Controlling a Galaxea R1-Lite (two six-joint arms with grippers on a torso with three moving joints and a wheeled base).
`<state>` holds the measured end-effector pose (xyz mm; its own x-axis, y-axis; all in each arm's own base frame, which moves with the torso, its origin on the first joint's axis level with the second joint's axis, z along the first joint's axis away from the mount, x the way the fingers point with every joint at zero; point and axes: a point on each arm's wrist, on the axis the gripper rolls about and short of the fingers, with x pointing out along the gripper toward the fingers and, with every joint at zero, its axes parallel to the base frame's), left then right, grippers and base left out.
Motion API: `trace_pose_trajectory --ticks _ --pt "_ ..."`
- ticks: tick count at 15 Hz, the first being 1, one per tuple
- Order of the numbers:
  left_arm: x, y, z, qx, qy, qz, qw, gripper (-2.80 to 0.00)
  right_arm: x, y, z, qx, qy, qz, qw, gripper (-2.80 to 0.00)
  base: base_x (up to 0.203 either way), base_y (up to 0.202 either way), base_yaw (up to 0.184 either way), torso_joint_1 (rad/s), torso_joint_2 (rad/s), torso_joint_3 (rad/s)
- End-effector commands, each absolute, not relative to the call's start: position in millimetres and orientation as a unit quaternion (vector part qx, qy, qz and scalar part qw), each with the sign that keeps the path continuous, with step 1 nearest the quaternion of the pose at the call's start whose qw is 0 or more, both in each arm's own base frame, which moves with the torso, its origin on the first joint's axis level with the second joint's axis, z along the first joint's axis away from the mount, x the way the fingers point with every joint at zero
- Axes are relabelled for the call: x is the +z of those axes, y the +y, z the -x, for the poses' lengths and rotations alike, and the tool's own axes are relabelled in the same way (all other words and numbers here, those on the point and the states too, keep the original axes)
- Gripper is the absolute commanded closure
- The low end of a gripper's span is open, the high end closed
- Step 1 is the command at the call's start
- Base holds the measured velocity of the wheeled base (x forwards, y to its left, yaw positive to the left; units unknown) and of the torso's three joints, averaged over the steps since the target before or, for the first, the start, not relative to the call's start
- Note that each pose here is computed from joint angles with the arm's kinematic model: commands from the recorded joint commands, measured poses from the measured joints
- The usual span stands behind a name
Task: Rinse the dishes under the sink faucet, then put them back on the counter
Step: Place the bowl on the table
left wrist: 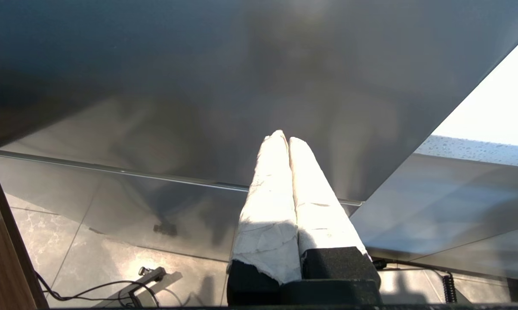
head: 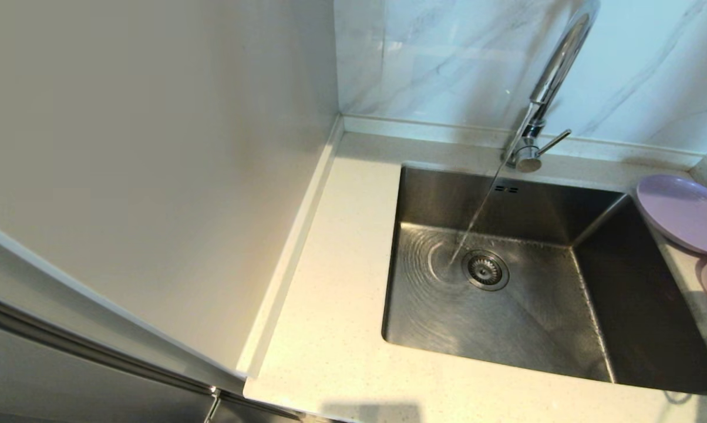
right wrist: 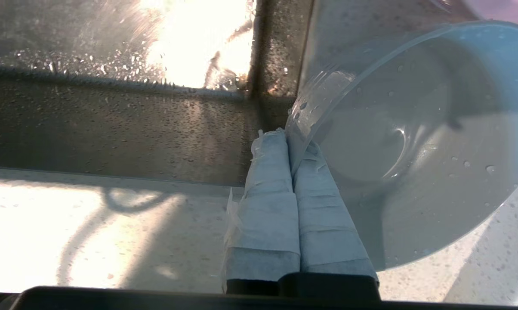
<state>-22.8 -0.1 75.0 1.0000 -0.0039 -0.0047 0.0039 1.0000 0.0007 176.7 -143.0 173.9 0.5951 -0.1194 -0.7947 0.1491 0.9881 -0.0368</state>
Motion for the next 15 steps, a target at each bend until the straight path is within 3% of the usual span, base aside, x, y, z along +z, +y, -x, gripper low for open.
trace_pose_trajectory --ticks 1,15 --pt "75.0 -0.1 22.8 -0.002 0.002 0.0 1.0 0.0 174.0 -145.3 -175.0 -0.079 0.443 -0.018 0.893 0.0 0.0 0.0 0.0 0.0 0.0 0.0" --pt "75.0 -0.1 22.8 -0.002 0.002 0.0 1.0 0.0 170.3 -161.5 -181.7 -0.101 0.454 -0.023 0.885 0.0 0.0 0.0 0.0 0.0 0.0 0.0"
